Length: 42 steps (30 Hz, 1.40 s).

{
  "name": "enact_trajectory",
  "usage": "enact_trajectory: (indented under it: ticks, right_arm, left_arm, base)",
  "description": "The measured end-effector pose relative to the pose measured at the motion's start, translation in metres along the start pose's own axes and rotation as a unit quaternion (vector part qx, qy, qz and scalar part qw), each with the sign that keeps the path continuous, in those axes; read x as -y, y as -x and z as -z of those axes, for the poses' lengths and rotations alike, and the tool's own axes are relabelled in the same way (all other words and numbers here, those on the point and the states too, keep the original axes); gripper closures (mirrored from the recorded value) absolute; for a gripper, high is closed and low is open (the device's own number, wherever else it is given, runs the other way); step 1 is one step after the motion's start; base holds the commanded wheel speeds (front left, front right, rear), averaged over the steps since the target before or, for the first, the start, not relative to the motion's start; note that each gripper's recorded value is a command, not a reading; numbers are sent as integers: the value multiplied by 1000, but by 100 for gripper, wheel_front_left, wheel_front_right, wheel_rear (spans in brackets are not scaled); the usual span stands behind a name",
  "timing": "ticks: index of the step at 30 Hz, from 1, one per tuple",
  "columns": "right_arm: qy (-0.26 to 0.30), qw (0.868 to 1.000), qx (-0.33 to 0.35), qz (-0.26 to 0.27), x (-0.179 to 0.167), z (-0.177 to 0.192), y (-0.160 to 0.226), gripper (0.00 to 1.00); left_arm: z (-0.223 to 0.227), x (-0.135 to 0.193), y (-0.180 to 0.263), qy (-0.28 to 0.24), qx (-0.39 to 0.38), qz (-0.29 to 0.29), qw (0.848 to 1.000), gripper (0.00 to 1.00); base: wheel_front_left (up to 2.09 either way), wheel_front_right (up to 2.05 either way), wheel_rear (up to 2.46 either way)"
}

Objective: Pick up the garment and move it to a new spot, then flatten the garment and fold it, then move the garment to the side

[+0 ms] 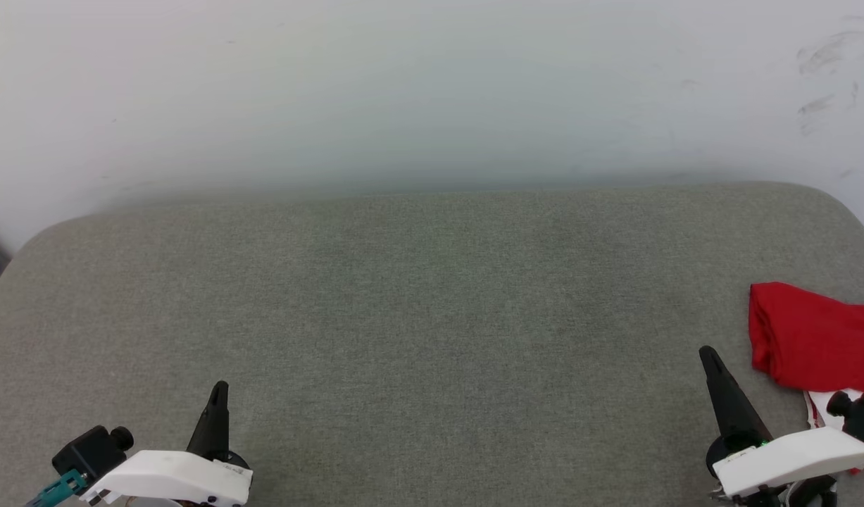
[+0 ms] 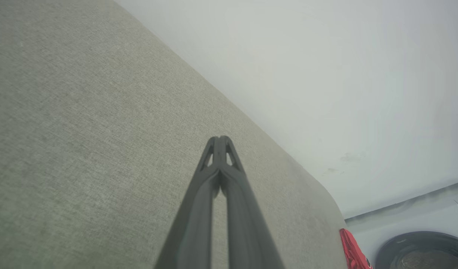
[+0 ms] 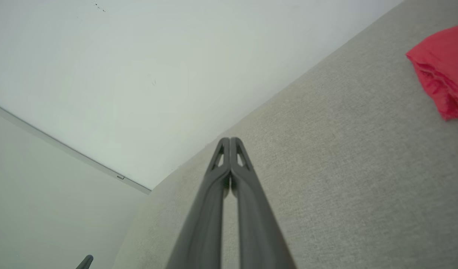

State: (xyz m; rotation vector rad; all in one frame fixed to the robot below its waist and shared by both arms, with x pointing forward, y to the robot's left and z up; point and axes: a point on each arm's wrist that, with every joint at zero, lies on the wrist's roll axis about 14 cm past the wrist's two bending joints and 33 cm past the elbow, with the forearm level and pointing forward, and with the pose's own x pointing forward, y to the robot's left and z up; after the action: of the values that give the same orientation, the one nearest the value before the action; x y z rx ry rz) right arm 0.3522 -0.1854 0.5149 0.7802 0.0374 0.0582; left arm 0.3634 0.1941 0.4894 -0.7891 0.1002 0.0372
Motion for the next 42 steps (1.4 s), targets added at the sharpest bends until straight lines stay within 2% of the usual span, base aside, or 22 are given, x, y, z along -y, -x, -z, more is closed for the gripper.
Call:
enact_trajectory:
  ticks: [17,42]
  right_arm:
    - [-104,995,6,3,5,-1,-8,100]
    - [-229,973,16,7,10,-4,-19,100]
  left_arm:
    - [-1,-1,-6,104,-4,-1,995,100]
    - [-6,3,-14,229,1,13,973,100]
  base:
    - [0,0,0]
    - [0,0,0]
